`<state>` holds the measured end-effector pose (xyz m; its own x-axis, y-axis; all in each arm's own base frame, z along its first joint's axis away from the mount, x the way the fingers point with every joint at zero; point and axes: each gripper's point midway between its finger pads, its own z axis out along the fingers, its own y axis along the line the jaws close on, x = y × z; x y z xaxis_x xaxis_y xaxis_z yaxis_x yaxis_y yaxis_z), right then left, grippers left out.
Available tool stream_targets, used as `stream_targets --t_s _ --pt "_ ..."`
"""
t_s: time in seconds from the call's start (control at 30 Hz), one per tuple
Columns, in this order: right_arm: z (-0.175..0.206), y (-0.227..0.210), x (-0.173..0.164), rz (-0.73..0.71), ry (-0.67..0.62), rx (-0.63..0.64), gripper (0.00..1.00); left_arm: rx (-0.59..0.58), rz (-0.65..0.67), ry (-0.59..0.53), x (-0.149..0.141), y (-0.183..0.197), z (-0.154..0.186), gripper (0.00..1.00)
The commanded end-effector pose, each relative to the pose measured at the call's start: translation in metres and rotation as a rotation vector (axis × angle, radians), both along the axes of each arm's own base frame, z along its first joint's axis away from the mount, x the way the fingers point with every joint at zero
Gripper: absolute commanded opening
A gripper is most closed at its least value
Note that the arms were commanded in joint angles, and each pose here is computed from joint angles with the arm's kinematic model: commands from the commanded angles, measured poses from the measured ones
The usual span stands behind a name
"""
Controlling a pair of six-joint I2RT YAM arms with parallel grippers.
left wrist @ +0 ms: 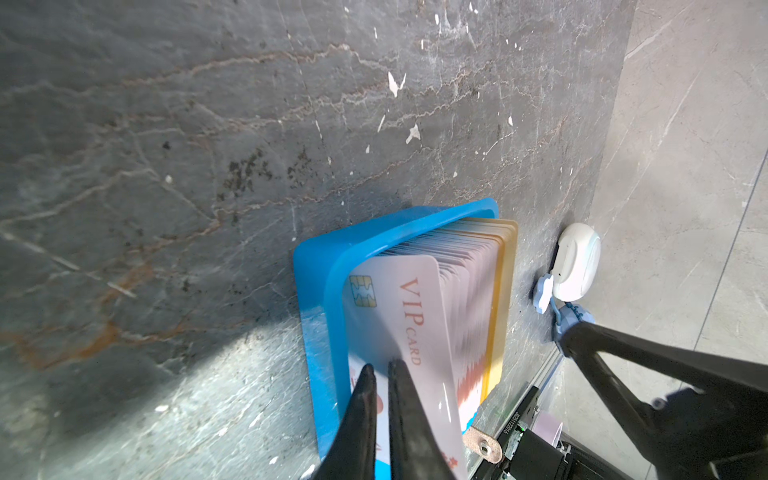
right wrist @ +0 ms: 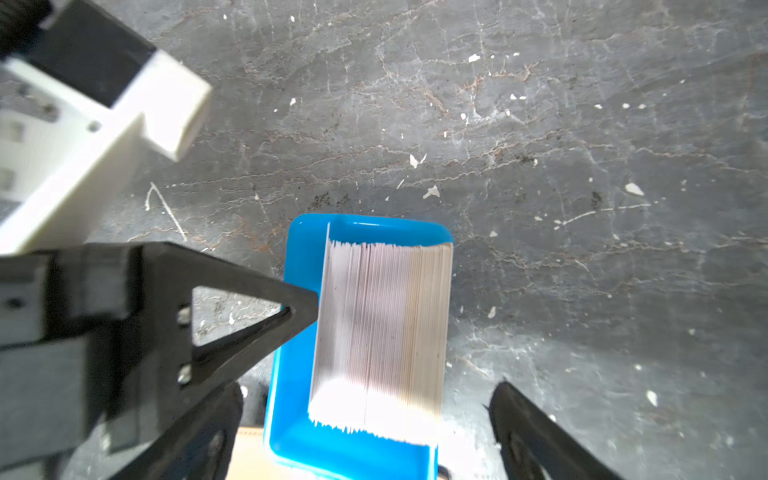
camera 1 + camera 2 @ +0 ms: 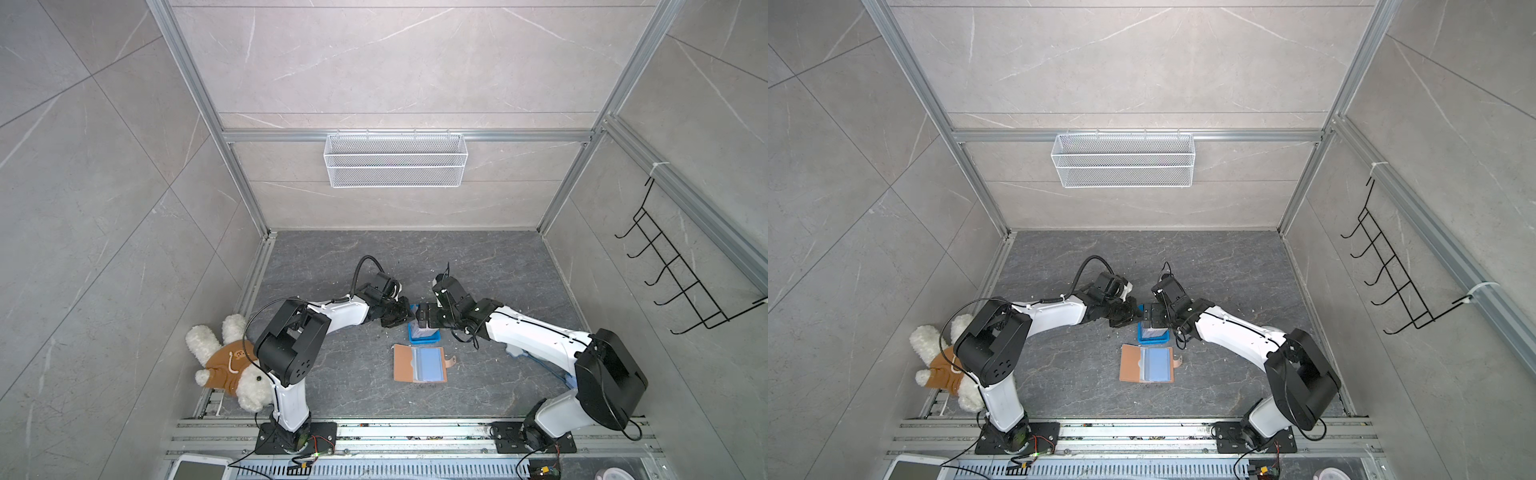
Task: Insert credit cards into a card holder
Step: Pick up the credit card from the storage box.
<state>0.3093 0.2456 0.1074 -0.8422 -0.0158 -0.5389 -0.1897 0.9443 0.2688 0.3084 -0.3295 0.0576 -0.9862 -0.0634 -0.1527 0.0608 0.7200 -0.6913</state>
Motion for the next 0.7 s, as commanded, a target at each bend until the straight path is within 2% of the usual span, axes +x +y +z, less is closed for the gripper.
stream_targets --t_s 0.0,0.2,0.43,0.67 --pt "0.006 -0.002 -0.013 0.017 0.017 0.009 0.92 -0.001 -0.007 0.008 0.000 -0.006 0.000 0.12" --pt "0.012 -0.001 -0.018 0.005 0.027 0.055 0.78 -0.002 -0.007 0.006 -0.001 -0.005 0.000 0.12" --pt "0.016 0.003 -0.014 -0.013 0.023 0.080 0.49 -0.004 -0.007 0.004 -0.001 -0.006 0.000 0.13" --pt "0.014 0.010 -0.007 -0.019 0.032 0.090 0.38 -0.004 -0.009 0.003 -0.001 -0.006 0.000 0.12"
